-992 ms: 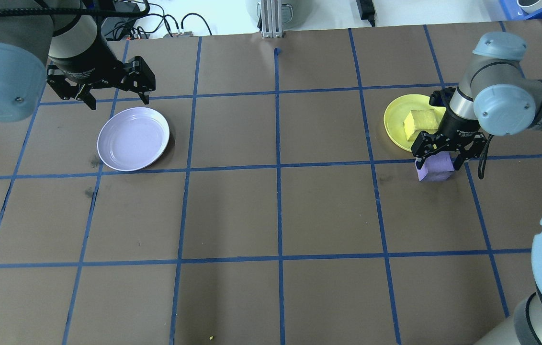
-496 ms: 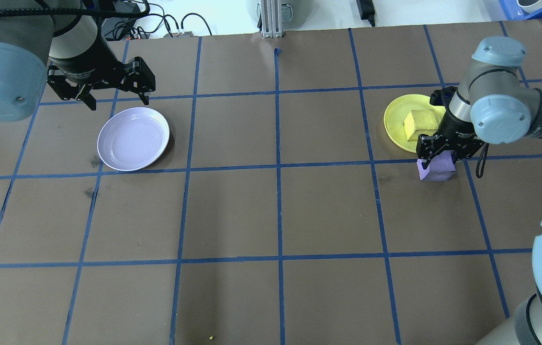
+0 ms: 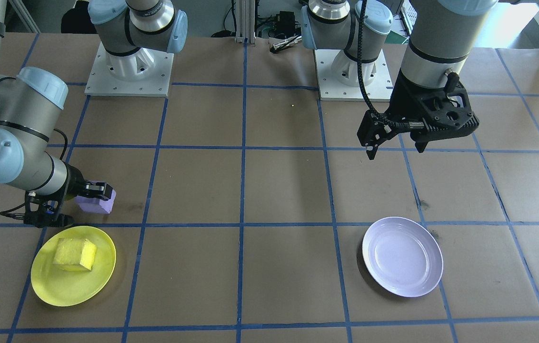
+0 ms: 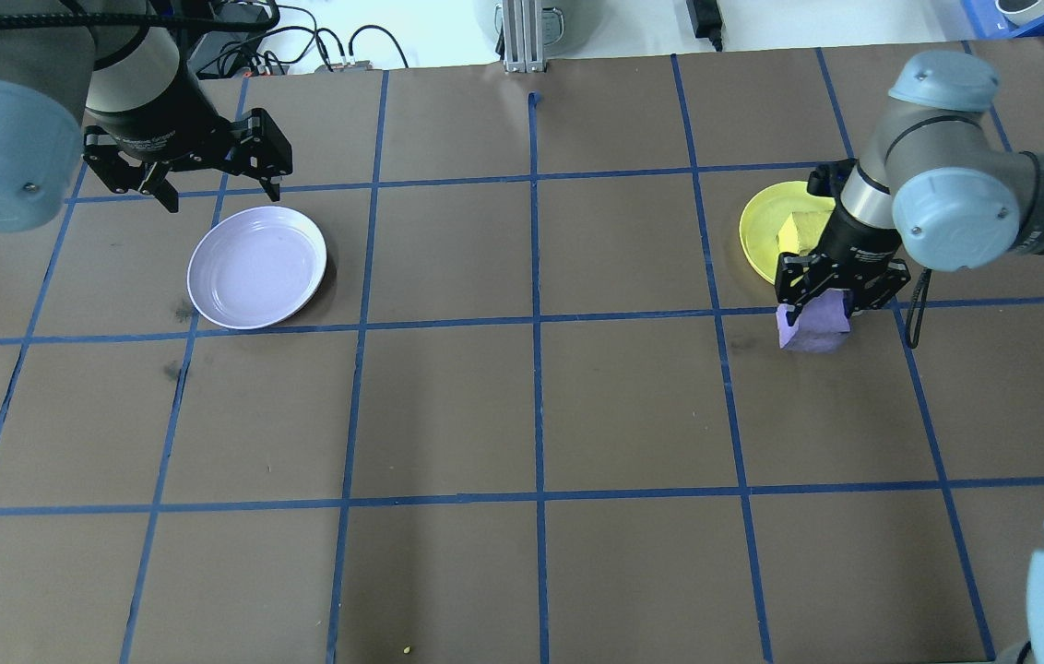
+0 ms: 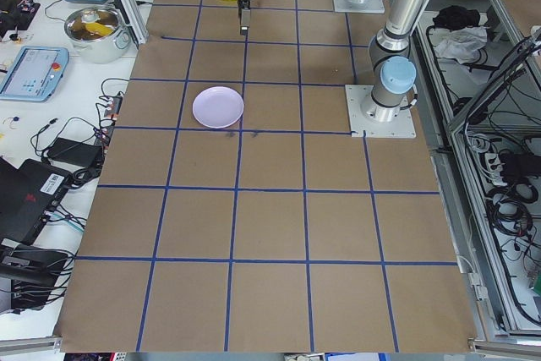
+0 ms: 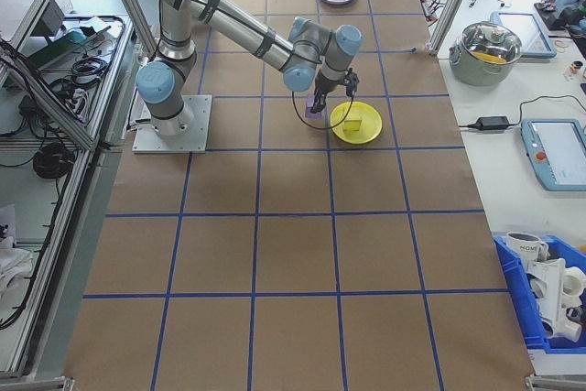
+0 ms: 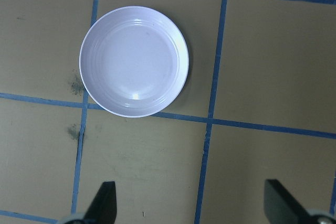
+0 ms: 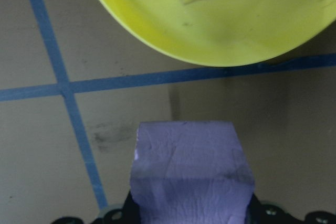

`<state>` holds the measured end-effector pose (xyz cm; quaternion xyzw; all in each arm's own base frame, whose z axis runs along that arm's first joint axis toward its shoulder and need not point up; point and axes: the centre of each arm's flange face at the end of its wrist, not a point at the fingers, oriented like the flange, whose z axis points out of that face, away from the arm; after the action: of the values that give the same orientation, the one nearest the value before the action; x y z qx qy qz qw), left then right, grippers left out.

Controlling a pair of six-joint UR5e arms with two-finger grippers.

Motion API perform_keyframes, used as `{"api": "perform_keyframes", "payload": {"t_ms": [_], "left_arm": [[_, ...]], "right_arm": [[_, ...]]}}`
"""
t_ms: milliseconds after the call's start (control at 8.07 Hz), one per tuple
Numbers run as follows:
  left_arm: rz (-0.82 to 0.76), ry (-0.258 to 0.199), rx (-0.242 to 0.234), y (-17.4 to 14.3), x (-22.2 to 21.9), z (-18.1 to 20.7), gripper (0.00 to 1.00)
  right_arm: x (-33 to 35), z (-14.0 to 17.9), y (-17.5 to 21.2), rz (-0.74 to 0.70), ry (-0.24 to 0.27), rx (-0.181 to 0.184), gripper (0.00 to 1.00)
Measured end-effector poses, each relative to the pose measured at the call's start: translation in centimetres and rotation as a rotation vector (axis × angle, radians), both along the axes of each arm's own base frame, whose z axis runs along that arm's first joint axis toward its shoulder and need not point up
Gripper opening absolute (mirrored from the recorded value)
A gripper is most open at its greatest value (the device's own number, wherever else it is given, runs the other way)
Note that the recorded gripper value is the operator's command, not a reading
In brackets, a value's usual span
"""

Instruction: Sort blocks by color into plates

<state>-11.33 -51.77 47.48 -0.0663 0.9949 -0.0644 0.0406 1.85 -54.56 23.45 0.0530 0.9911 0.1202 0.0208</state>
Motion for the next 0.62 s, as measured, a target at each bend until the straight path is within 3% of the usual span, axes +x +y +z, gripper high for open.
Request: {"api": "perform_keyframes", "payload": {"t_ms": [248,372,496,620], "left_arm": [[0.003,0.001,0.001,-0.1,0.1,-0.1,1.00],[0.003,0.001,0.002,-0.1,0.1,-0.1,1.00],[0.002,0.000,0.002,-0.1,0.1,-0.1,1.00],[0.002,0.001,0.002,-0.1,0.1,-0.1,1.00]], "right_arm": [[9.3,0.9,1.3,-0.002,0.009,0.002,0.50],[15.2,1.1,2.1,0.009,-0.001,-0.033,0.51],[20.6,1.0,3.2,0.036,-0.015,-0.067,0.65],[25.3,0.6,4.4,0.071,-0.034,-0.105,0.69]]}}
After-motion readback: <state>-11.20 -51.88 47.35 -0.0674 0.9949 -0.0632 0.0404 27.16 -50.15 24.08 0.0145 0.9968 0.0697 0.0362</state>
